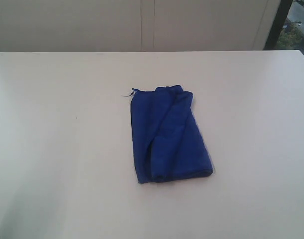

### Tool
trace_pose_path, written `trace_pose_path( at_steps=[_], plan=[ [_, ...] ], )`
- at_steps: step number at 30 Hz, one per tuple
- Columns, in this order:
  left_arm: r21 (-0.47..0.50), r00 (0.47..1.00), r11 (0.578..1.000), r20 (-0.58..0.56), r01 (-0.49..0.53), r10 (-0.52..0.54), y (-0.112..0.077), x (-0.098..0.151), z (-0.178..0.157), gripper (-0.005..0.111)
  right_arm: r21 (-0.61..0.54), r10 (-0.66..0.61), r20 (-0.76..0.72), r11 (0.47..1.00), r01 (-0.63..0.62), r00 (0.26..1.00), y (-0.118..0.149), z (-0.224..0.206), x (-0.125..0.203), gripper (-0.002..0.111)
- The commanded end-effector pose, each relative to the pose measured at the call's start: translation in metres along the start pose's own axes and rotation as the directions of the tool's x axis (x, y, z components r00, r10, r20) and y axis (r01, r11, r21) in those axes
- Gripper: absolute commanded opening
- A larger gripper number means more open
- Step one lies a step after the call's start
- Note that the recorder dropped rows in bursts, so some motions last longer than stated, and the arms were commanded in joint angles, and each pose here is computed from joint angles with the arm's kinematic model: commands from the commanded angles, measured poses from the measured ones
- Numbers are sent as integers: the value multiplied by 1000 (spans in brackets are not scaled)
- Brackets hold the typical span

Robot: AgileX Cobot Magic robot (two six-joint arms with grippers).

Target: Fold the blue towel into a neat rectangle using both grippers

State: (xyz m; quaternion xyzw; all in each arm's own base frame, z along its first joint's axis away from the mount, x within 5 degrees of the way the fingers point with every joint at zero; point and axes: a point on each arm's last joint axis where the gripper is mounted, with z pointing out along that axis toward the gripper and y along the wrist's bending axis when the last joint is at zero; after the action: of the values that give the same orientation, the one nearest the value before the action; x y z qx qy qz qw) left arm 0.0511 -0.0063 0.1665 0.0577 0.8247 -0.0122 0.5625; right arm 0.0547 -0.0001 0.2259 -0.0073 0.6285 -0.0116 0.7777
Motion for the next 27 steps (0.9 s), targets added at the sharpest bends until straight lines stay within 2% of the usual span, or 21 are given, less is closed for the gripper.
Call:
trace_pose_path(
  at_steps=[1, 7, 11, 15, 17, 20, 27],
  plan=[
    [-2, 1000, 1000, 3, 10, -10, 0, 1, 0, 0, 12, 60, -54, 998, -59, 997, -1, 2, 0, 0],
    [-2, 1000, 1000, 3, 10, -10, 0, 1, 0, 0, 17, 94, -194, 996, -92, 977, -2, 28, -46, 0],
    [-2, 1000, 1000, 3, 10, -10, 0, 1, 0, 0, 81, 270, -344, 963, -258, 899, -2, 63, -84, 0],
    [-2, 1000, 1000, 3, 10, -10, 0, 1, 0, 0, 114, 272, -490, 962, -248, 828, -2, 106, -97, 0],
    [-2, 1000, 1000, 3, 10, -10, 0, 1, 0, 0, 113, 255, -518, 967, -230, 816, -2, 124, -93, 0],
    [-2, 1000, 1000, 3, 10, -10, 0, 1, 0, 0, 127, 254, -562, 967, -221, 787, -2, 149, -72, 0],
    [-2, 1000, 1000, 3, 10, -10, 0, 1, 0, 0, 160, 237, -776, 970, -181, 584, 3, 195, -9, 0]
  ],
)
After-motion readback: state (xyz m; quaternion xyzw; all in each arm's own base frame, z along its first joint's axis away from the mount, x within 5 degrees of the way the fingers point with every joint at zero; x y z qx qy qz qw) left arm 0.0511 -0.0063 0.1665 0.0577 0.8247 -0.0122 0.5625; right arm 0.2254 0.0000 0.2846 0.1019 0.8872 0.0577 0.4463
